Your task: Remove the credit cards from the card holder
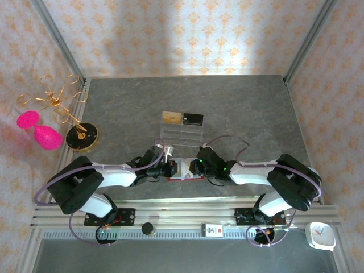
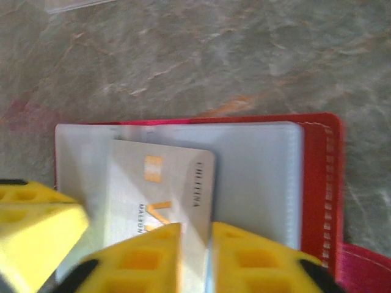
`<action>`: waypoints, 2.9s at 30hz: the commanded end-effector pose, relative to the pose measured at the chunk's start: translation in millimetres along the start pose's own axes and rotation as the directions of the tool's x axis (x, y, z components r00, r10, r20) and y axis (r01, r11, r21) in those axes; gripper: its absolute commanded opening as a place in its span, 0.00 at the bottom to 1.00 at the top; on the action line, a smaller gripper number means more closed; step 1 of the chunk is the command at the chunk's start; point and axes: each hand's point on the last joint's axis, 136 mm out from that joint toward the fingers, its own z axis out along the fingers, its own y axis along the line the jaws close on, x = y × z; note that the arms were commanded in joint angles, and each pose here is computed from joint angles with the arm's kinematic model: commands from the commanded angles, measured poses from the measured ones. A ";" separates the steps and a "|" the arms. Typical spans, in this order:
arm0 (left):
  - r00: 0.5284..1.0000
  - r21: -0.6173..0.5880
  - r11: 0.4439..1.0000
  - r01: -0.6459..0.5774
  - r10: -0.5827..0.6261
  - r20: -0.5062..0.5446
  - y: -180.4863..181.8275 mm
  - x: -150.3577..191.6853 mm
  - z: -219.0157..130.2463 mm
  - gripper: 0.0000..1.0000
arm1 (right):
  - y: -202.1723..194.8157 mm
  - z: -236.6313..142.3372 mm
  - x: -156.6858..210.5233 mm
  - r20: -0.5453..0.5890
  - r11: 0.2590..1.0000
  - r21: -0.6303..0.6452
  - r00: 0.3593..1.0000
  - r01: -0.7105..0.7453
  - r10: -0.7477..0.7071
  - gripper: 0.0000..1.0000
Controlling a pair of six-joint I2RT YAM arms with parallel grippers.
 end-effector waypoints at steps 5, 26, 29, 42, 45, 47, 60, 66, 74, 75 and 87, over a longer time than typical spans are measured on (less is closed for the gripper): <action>0.999 -0.032 0.999 -0.021 0.020 -0.043 7.1 7.0 7.2 0.00 | -8.1 -0.9 0.7 0.008 0.999 0.019 1.000 -0.027 0.027 0.39; 0.997 -0.015 0.997 -0.070 0.070 -0.020 -20.9 -5.0 8.7 0.00 | -9.2 -13.4 -1.6 0.036 1.000 0.001 0.999 -0.007 0.007 0.34; 0.998 -0.017 0.998 -0.061 0.061 -0.009 -17.7 -4.6 5.7 0.00 | -10.4 -12.7 1.6 0.025 1.000 -0.003 1.000 -0.005 0.006 0.34; 0.998 -0.065 0.997 -0.043 0.040 -0.049 3.5 7.8 11.8 0.00 | 0.4 -2.9 10.2 -0.031 0.998 -0.059 0.999 0.017 -0.018 0.33; 0.997 -0.065 0.997 -0.042 0.038 -0.060 5.6 11.0 14.2 0.00 | 8.1 -3.1 9.7 -0.031 0.995 -0.097 0.999 0.021 -0.024 0.30; 0.997 -0.061 0.997 -0.049 0.045 -0.063 5.0 11.6 14.2 0.00 | 12.7 -4.3 7.0 -0.023 0.993 -0.113 0.999 0.027 -0.029 0.28; 0.998 -0.021 0.998 -0.056 0.056 -0.033 -2.7 1.0 8.9 0.00 | 7.2 -45.7 -29.2 0.155 0.996 -0.027 0.985 0.082 -0.077 0.00; 0.997 0.113 0.993 -0.027 0.019 0.077 -41.8 -34.3 -13.9 0.08 | 31.8 -76.8 -67.8 0.266 0.973 0.031 0.936 0.231 -0.231 0.00; 0.984 0.111 0.994 -0.002 -0.017 0.177 -41.8 -56.5 -65.6 0.46 | 80.3 -93.3 -151.0 0.333 0.873 0.144 0.808 0.466 -0.487 0.00; 0.979 0.099 0.995 0.002 -0.022 0.201 -38.4 -58.9 -74.1 0.52 | 84.8 -91.4 -157.2 0.322 0.849 0.149 0.787 0.506 -0.526 0.00; 0.929 -0.078 0.993 0.088 -0.054 0.365 3.6 -78.2 -136.6 0.99 | 106.3 -40.7 -180.7 0.081 0.513 0.049 0.508 0.857 -0.858 0.00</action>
